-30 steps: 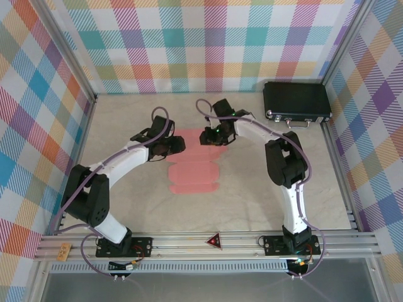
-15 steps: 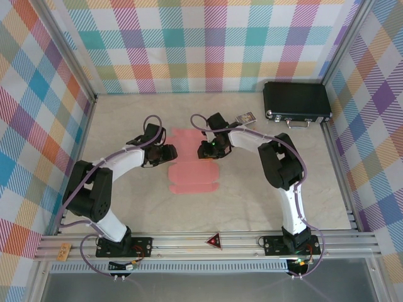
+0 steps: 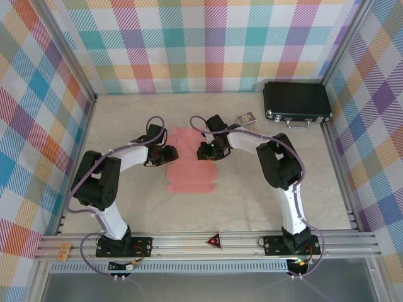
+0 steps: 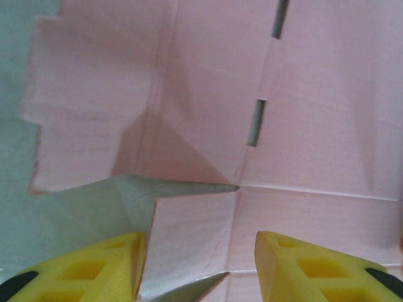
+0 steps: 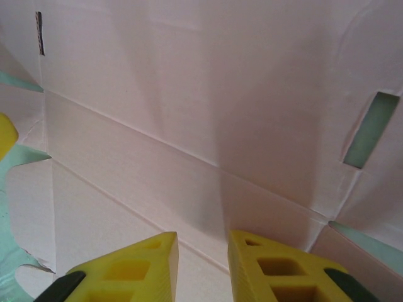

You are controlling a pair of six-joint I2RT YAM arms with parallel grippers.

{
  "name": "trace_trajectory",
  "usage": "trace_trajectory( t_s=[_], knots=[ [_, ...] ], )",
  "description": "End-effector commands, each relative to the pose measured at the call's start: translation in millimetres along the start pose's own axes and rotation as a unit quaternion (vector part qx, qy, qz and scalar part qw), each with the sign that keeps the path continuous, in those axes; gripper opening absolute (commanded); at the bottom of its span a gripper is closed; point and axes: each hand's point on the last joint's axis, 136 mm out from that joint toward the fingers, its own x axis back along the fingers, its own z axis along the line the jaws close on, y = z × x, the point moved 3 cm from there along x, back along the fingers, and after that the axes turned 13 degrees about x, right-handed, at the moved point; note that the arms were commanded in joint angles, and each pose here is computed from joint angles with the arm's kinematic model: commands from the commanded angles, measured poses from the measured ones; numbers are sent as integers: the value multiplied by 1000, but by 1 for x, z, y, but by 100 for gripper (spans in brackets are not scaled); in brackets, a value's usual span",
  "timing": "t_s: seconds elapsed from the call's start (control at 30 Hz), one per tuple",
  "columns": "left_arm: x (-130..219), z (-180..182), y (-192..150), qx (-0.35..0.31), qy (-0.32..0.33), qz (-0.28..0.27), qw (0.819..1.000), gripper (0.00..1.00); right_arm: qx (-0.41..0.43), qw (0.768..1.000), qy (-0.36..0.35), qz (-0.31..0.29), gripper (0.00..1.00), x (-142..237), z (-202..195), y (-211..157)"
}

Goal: Fold the paper box

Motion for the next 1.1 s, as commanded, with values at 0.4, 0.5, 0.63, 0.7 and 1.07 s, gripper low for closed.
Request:
trace_trajectory(
  t_s=[0.4,0.5,0.63,0.7,1.07],
  knots=[
    [14,-34,7,-50,-65,-3,997,40,-17,999,-2,28,28,-19,-4,-15],
    [15,-40,5,-69,-66,-9,995,40,-18,999,2,32,28,-21,-4,-16],
    [10,-46,-1,-88,-62,-4,994,40,-18,999,4,35,28,-23,-4,-17],
    [7,-49,-4,-97,-61,0,993,40,-19,999,6,36,28,-24,-3,-18],
    [0,-50,-11,-109,-36,8,993,40,-16,999,-1,32,28,-20,-1,-17]
  ],
)
